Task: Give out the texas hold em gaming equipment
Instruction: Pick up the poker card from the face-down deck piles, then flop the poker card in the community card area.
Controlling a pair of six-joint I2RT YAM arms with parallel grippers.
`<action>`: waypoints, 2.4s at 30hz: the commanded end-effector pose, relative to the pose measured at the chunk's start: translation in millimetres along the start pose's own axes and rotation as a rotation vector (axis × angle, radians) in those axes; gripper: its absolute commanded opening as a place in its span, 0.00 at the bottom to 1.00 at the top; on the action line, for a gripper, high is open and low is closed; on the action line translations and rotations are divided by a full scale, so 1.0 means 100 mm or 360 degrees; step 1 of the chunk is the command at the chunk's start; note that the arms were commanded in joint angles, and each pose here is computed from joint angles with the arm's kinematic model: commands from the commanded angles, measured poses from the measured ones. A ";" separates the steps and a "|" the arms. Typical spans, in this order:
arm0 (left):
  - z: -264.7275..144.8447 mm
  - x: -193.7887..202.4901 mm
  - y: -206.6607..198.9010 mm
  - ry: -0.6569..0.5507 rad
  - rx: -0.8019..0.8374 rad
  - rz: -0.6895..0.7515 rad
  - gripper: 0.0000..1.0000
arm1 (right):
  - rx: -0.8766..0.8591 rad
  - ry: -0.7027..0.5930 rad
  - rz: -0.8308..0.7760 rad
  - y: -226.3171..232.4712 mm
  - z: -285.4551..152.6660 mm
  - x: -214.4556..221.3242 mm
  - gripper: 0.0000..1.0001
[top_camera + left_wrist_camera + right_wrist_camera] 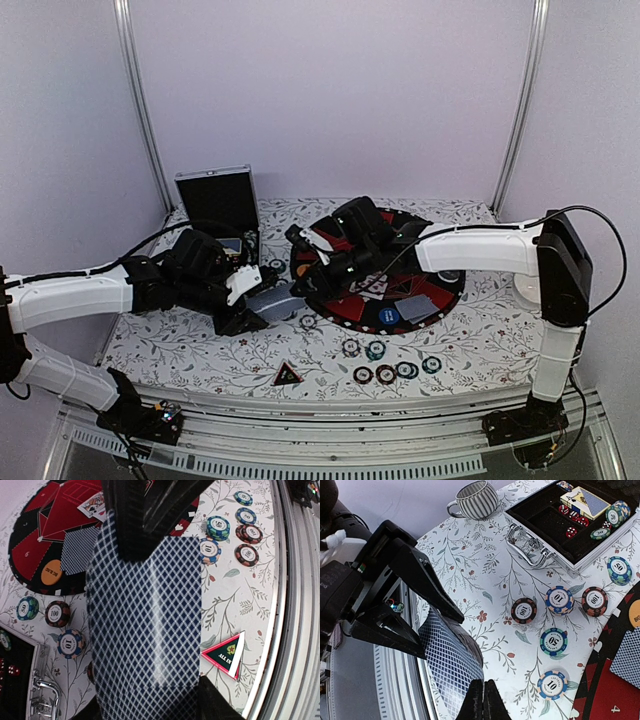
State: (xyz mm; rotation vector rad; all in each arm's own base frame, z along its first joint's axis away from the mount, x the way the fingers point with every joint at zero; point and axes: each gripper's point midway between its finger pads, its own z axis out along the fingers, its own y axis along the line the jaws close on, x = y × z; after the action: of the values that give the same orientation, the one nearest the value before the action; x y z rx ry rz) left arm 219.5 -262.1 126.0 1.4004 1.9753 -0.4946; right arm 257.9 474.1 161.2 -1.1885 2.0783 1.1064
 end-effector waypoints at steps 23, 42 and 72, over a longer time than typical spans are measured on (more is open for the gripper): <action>-0.05 -0.15 0.03 -0.0084 -0.0001 0.0029 0.47 | 0.0410 -0.0333 -0.0154 -0.65 -1.48 -0.68 0.02; 0.02 -0.05 0.06 -0.0035 0.0002 0.0016 0.47 | 0.1225 0.0035 -0.1357 -3.08 -1.38 -0.64 0.02; 0.05 -0.03 0.10 -0.0023 0.0019 -0.0026 0.47 | 0.0634 0.0653 -0.1889 -3.04 -1.12 0.94 0.03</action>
State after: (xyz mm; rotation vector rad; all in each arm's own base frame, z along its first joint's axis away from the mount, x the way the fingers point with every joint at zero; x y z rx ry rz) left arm 222.0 -260.2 115.7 1.4069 2.0085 -0.5137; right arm 482.0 255.9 22.2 -2.0281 1.2695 -0.1259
